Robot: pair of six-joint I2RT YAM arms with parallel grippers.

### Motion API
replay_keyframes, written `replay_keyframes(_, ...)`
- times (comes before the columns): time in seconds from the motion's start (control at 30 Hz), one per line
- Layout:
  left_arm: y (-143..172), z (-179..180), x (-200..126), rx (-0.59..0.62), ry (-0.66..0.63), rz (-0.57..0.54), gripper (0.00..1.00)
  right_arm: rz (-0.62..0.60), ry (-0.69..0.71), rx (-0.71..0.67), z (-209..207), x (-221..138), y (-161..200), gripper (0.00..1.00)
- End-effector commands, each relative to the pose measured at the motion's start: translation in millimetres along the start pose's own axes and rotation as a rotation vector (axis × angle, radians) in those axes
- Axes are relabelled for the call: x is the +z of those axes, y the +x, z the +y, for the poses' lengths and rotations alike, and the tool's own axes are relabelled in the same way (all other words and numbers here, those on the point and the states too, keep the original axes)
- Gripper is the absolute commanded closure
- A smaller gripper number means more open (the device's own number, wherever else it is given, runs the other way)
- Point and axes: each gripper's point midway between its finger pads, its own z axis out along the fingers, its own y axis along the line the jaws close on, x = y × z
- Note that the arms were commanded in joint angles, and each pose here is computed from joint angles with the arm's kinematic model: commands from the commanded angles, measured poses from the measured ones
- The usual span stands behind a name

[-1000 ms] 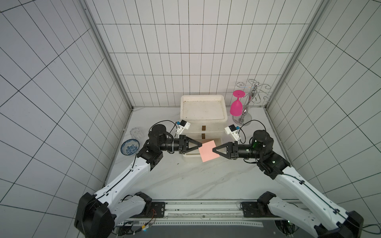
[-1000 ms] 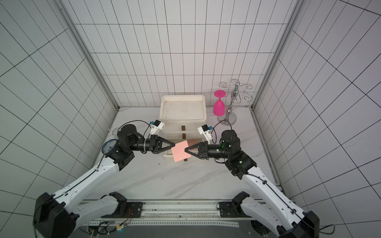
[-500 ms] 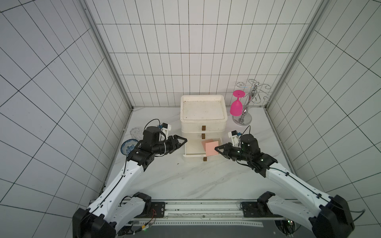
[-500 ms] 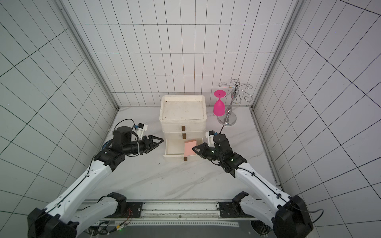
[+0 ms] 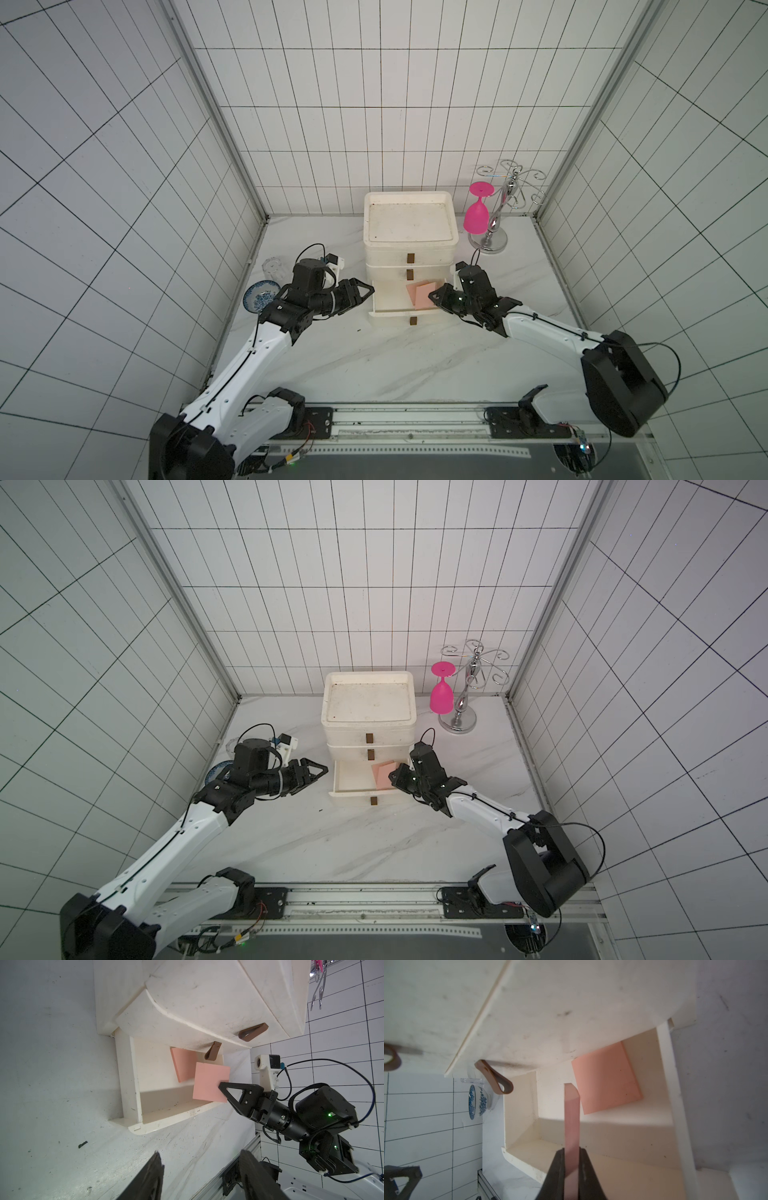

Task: Please put the sticky notes in the drawer by color
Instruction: Place the sticky notes in the drawer.

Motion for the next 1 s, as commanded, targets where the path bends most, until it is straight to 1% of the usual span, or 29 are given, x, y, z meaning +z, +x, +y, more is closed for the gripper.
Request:
replay_keyframes(0.0, -0.6, -3.4, -2.4, 0.037, 0.001, 0.002, 0.39, -0.082, -0.007, -0.092, 19.0, -7.9, -25.4, 0.63)
replay_keyframes(0.03, -1.4, -4.9, -3.8, 0.044, 0.002, 0.000, 0.39, -0.092, 0.018, -0.103, 14.2, -12.8, -26.8, 0.53)
replay_keyframes(0.07, -2.1, -5.8, -4.6, 0.048, 0.001, -0.003, 0.39, -0.099, 0.047, -0.111, 8.8, -18.7, -28.5, 0.47)
replay_keyframes(0.1, -3.4, -6.7, -5.5, 0.053, -0.002, -0.007, 0.39, -0.111, 0.080, -0.125, 2.9, -27.1, -30.0, 0.44)
replay_keyframes(0.2, -14.7, -11.2, -9.2, 0.072, -0.018, -0.047, 0.39, -0.140, 0.148, -0.171, -7.9, -56.8, -33.2, 0.43)
replay_keyframes(0.27, -27.4, -17.7, -10.9, 0.087, -0.026, -0.081, 0.39, -0.138, 0.160, -0.214, -6.5, -75.4, -29.6, 0.44)
replay_keyframes(0.33, -44.6, -31.9, -12.0, 0.107, -0.027, -0.104, 0.39, -0.096, 0.154, -0.249, -5.4, -87.2, -17.7, 0.46)
replay_keyframes(0.4, -61.5, -45.0, -9.5, 0.125, -0.032, -0.119, 0.39, -0.056, 0.139, -0.282, -3.8, -92.4, -3.6, 0.50)
replay_keyframes(0.5, -88.1, -71.0, 0.8, 0.187, -0.051, -0.150, 0.39, 0.005, 0.130, -0.330, -5.0, -88.5, 25.2, 0.59)
replay_keyframes(0.6, -113.2, -98.6, 20.6, 0.255, -0.063, -0.172, 0.39, 0.045, 0.137, -0.378, -8.8, -74.4, 52.2, 0.63)
replay_keyframes(0.7, -134.2, -116.8, 47.7, 0.302, -0.077, -0.168, 0.40, 0.062, 0.144, -0.403, -9.6, -60.9, 69.7, 0.64)
replay_keyframes(0.8, -149.8, -125.8, 75.9, 0.329, -0.092, -0.150, 0.40, 0.042, 0.136, -0.429, -5.6, -49.7, 78.3, 0.64)
replay_keyframes(0.87, -153.3, -129.7, 92.7, 0.347, -0.103, -0.130, 0.40, 0.014, 0.144, -0.437, -5.5, -44.3, 77.8, 0.64)
replay_keyframes(0.97, -152.1, -123.5, 118.0, 0.368, -0.136, -0.094, 0.41, -0.048, 0.132, -0.433, -4.2, -38.8, 72.7, 0.64)
